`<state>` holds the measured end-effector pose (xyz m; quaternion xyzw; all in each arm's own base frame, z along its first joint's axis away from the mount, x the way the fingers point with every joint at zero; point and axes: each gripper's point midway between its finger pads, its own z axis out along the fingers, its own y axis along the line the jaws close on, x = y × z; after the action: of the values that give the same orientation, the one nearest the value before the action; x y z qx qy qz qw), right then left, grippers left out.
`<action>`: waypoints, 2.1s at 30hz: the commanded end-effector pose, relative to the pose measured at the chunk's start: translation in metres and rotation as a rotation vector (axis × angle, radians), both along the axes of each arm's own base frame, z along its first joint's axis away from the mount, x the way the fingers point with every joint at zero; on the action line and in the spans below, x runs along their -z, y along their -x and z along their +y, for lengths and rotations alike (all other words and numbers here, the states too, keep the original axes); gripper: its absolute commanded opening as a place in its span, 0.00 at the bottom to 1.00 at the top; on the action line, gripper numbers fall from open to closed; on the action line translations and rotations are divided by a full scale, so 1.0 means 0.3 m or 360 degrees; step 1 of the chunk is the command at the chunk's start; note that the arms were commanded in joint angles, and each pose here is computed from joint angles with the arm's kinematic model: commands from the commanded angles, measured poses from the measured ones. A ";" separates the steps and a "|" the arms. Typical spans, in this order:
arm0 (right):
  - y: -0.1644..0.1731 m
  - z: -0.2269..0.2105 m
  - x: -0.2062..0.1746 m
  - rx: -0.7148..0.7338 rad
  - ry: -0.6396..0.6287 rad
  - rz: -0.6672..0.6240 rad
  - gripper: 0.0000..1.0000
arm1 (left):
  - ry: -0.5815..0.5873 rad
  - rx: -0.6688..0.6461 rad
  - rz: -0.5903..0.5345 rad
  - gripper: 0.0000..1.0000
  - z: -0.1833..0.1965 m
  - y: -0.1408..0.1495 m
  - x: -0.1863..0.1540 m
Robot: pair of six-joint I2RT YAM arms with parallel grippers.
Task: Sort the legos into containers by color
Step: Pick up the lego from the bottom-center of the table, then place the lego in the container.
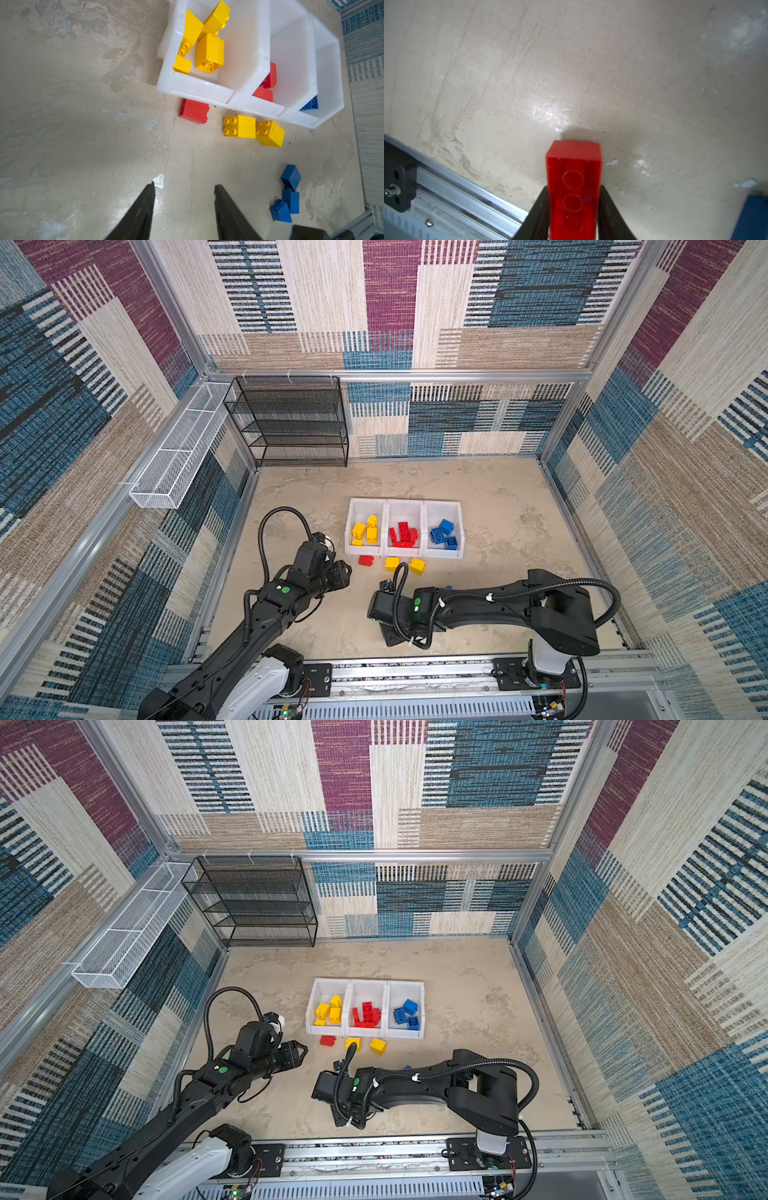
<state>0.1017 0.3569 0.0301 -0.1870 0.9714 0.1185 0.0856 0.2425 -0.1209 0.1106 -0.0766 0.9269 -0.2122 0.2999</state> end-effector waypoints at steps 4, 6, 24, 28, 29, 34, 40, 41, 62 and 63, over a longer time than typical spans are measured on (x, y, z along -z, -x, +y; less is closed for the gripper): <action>-0.034 0.005 -0.045 -0.0018 -0.0018 -0.0074 0.32 | 0.0049 -0.0027 -0.0016 0.50 -0.002 0.004 -0.009; -0.083 0.003 -0.084 -0.0008 -0.0032 -0.0120 0.32 | 0.0053 -0.0021 -0.0010 0.50 -0.003 0.008 -0.007; -0.944 -0.118 -0.395 0.0244 -0.0114 -0.0672 0.31 | 0.0134 -0.0012 0.0046 0.50 0.008 0.105 0.015; -1.031 -0.124 -0.356 0.0260 -0.0099 -0.0659 0.31 | 0.0135 -0.0034 0.0037 0.50 0.020 0.116 0.015; -1.044 -0.129 -0.343 0.0265 -0.0094 -0.0650 0.31 | 0.0133 -0.0037 0.0039 0.50 0.022 0.119 0.015; -1.082 -0.157 -0.311 0.0291 -0.0088 -0.0627 0.36 | 0.0133 -0.0042 0.0044 0.50 0.025 0.124 0.015; -1.082 -0.171 -0.313 0.0292 -0.0080 -0.0627 0.57 | 0.0134 -0.0064 0.0062 0.50 0.029 0.126 0.026; -1.084 -0.173 -0.315 0.0294 -0.0081 -0.0630 0.58 | 0.0136 -0.0064 0.0062 0.50 0.029 0.125 0.027; -1.007 -0.259 -0.433 0.0353 -0.0136 -0.0705 0.66 | 0.0063 0.0087 0.0132 0.50 -0.025 0.072 0.061; -0.998 -0.265 -0.445 0.0356 -0.0142 -0.0713 0.66 | 0.0045 0.0101 0.0130 0.51 -0.028 0.063 0.060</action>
<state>0.4010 0.2800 0.1514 -0.1070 0.9420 0.1000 0.3021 0.2129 -0.1231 0.0849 -0.0885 0.9400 -0.2288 0.2371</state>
